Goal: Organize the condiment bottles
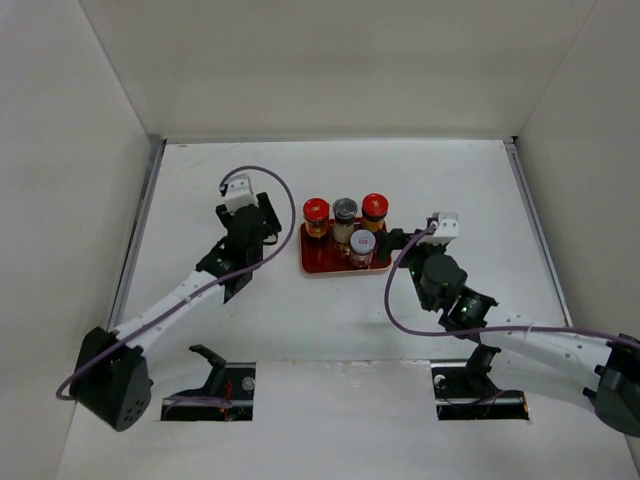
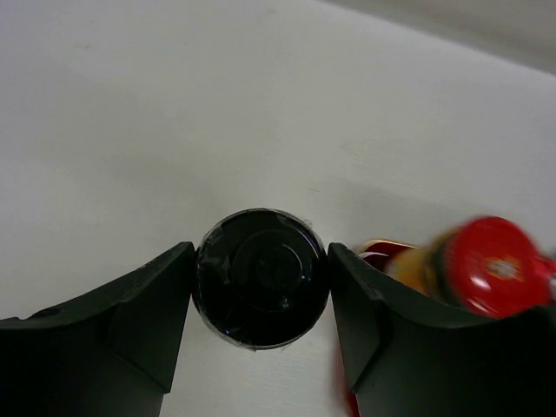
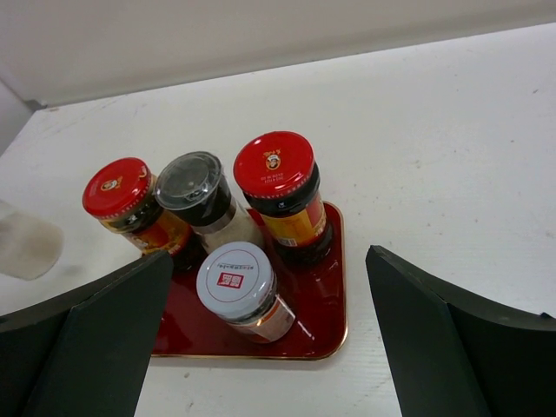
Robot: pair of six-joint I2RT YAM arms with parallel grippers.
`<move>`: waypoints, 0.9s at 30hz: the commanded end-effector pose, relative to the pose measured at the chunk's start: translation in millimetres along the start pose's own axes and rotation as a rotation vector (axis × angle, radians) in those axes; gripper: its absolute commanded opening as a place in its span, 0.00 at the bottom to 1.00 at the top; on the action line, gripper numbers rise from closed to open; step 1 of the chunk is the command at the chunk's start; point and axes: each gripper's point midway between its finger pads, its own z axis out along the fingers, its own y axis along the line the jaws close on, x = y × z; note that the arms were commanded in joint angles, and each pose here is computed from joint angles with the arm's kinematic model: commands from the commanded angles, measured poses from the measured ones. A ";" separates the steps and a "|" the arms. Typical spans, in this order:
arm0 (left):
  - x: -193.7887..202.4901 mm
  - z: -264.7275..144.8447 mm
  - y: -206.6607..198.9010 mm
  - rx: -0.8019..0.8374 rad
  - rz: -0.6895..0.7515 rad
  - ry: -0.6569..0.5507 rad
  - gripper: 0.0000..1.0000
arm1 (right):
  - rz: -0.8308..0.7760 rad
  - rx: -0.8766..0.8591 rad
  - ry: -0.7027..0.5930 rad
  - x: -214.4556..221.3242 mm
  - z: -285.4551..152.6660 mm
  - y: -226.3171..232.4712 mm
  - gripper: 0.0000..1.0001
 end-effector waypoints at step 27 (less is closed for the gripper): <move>54.0 -46.6 -182.4 0.419 0.078 -0.017 0.41 | 0.045 0.028 -0.025 -4.8 5.7 -8.3 1.00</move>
